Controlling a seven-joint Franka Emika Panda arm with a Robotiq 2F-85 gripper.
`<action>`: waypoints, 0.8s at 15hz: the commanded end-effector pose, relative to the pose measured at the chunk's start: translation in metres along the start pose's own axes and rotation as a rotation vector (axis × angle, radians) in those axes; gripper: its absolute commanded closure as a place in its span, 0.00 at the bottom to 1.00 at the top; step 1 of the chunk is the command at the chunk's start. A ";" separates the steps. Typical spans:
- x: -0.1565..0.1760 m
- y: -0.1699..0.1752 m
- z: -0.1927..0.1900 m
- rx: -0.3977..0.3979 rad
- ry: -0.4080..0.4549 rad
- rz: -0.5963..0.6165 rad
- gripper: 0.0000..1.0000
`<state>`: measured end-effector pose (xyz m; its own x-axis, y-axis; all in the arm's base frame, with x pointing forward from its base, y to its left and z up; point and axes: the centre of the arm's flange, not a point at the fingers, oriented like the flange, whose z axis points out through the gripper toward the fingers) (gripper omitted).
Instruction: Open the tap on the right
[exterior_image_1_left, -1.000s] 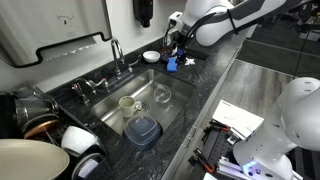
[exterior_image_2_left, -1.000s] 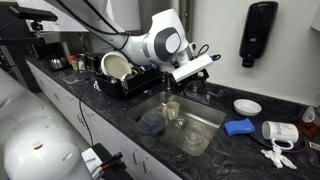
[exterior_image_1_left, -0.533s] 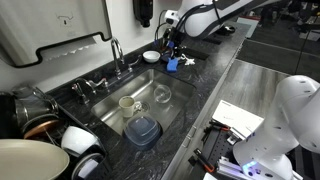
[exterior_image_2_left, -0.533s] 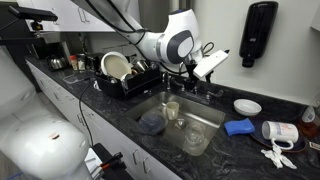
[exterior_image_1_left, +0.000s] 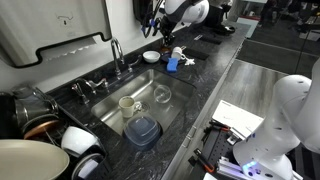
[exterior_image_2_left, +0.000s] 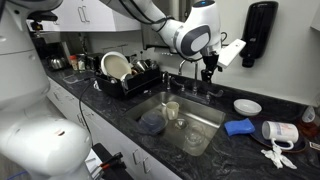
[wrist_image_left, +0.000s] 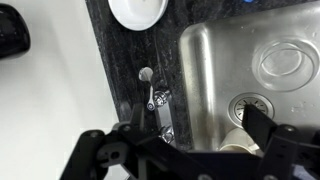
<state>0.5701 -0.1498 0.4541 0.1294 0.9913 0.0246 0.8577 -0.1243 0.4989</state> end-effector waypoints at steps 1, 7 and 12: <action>-0.010 0.042 0.044 0.011 0.041 -0.023 0.00; -0.011 0.053 0.088 0.032 -0.019 0.029 0.00; -0.006 0.040 0.093 0.055 -0.038 0.003 0.00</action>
<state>0.6501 -0.1652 0.3932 0.1494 0.9888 -0.0073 0.8834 -0.1302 0.4502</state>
